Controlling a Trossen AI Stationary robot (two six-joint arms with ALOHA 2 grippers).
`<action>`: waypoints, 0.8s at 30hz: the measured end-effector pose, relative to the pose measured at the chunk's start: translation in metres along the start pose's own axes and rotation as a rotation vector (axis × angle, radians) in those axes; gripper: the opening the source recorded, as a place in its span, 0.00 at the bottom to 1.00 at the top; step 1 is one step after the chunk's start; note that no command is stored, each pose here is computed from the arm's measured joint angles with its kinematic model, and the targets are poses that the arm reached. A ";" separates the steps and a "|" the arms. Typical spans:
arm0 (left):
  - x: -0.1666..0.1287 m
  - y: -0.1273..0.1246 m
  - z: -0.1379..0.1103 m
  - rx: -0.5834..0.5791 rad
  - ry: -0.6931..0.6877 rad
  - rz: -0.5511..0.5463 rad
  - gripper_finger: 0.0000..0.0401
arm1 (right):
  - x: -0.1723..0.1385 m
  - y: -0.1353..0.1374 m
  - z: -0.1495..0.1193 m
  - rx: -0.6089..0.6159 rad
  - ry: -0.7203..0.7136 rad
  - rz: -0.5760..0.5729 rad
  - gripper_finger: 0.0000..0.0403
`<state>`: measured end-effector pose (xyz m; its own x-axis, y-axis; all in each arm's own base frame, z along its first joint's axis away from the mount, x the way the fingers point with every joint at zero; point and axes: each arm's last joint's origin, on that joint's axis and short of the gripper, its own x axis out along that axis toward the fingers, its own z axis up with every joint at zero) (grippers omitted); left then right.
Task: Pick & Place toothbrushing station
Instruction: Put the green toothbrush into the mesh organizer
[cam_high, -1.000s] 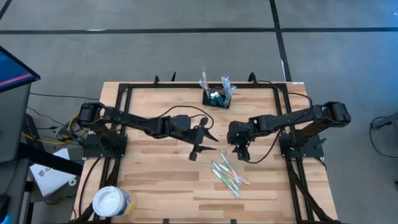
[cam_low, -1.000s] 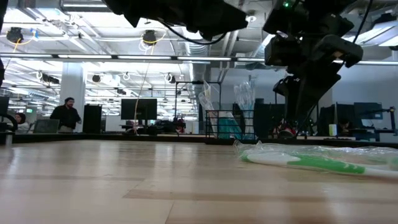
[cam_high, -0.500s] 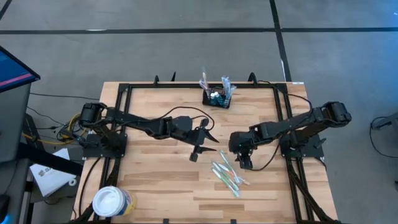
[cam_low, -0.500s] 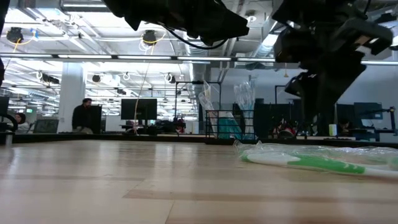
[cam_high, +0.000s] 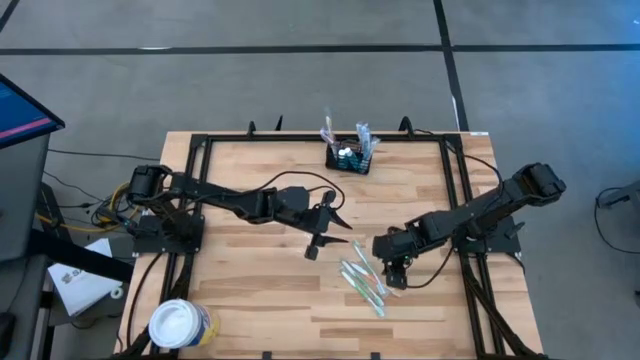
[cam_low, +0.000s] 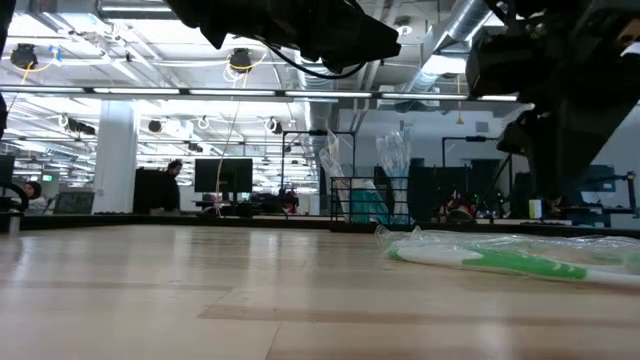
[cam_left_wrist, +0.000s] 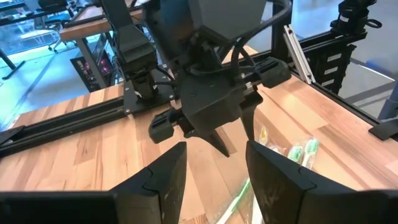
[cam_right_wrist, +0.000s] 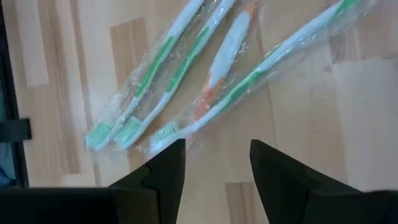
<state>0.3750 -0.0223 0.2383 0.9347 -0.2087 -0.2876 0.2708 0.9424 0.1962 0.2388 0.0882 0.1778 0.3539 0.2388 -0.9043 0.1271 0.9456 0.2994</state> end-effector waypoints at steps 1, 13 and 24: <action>0.000 0.000 0.000 0.000 0.000 0.000 0.40 | 0.002 0.000 -0.001 0.015 -0.007 0.006 0.42; 0.000 0.000 0.000 -0.003 0.002 0.000 0.40 | 0.013 0.011 -0.007 0.074 -0.042 -0.007 0.41; 0.000 0.000 -0.001 -0.005 0.008 -0.002 0.40 | 0.045 0.010 -0.006 0.079 0.015 -0.002 0.31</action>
<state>0.3747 -0.0222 0.2376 0.9323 -0.2080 -0.2958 0.2712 0.9433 0.1914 0.2508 0.1101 0.1380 0.3394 0.2411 -0.9092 0.2006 0.9258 0.3204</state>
